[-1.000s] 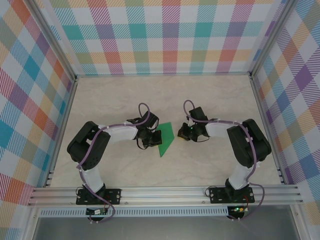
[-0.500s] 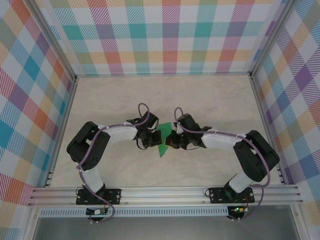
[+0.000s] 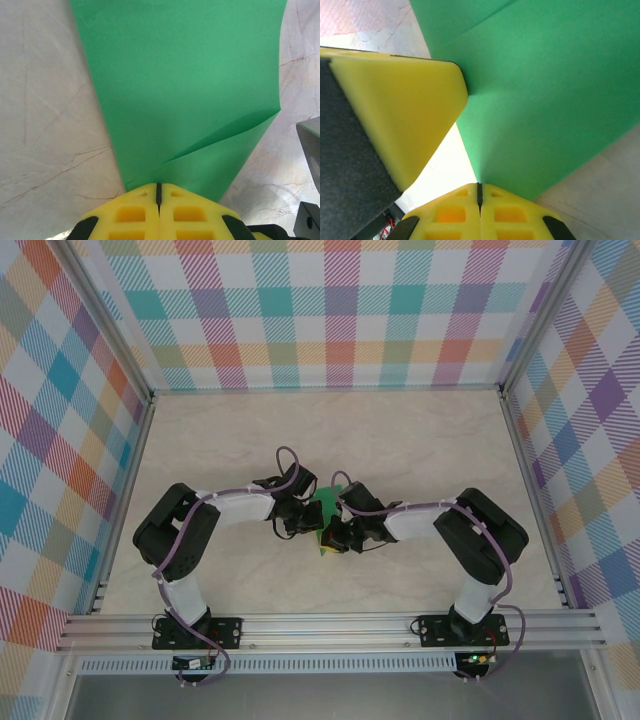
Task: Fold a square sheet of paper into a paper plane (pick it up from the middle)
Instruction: Third fold the triangle at the center of the table.
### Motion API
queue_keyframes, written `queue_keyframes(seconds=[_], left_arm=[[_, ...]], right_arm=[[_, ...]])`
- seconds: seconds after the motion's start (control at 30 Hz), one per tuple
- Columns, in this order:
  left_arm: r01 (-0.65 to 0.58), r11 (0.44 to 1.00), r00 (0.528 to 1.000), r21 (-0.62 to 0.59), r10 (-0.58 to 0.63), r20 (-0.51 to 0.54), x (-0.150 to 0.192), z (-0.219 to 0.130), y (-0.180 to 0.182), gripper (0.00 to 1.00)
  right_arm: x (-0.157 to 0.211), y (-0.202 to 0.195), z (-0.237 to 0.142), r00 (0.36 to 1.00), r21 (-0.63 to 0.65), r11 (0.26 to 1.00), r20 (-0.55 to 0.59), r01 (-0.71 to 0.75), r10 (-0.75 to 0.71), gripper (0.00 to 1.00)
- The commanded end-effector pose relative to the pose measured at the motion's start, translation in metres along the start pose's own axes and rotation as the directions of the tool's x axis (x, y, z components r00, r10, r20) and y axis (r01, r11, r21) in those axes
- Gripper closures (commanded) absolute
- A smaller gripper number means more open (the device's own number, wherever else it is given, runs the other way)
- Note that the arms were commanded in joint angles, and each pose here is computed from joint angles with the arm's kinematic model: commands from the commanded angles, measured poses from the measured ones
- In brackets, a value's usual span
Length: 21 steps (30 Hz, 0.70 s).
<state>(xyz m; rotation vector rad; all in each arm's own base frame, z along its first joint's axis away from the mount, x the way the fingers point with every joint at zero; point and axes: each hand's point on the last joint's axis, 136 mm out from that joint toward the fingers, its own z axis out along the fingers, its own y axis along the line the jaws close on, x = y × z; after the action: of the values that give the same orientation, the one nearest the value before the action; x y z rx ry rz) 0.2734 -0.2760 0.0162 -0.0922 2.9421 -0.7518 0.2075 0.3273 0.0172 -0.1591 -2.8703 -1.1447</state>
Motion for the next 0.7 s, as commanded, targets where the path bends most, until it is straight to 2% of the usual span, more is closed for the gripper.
queue_keyframes(seconds=[0.0, 0.1, 0.3, 0.57, 0.67], left_arm=[[0.052, 0.962, 0.993, -0.270, -0.080, -0.093, 0.037, 0.013, 0.072, 1.00], [0.053, 0.961, 0.992, -0.273, -0.081, -0.093, 0.037, 0.013, 0.073, 1.00], [0.056, 0.958, 0.992, -0.280, -0.086, -0.094, 0.039, 0.014, 0.075, 1.00], [0.058, 0.958, 0.992, -0.280, -0.087, -0.091, 0.038, 0.014, 0.075, 1.00], [0.058, 0.957, 0.992, -0.283, -0.086, -0.090, 0.038, 0.014, 0.075, 1.00]], right_arm=[[0.006, -0.007, 0.006, 1.000, 0.009, 1.000, -0.018, -0.003, 0.003, 1.00], [0.008, -0.010, 0.005, 1.000, 0.020, 1.000, -0.024, 0.002, -0.002, 1.00], [0.011, 0.009, -0.001, 0.997, -0.022, 0.997, -0.021, 0.069, -0.070, 1.00], [0.022, -0.026, 0.013, 0.999, 0.077, 0.997, -0.048, 0.007, -0.003, 1.00], [0.019, -0.022, 0.007, 0.998, 0.095, 0.994, -0.038, 0.048, -0.044, 1.00]])
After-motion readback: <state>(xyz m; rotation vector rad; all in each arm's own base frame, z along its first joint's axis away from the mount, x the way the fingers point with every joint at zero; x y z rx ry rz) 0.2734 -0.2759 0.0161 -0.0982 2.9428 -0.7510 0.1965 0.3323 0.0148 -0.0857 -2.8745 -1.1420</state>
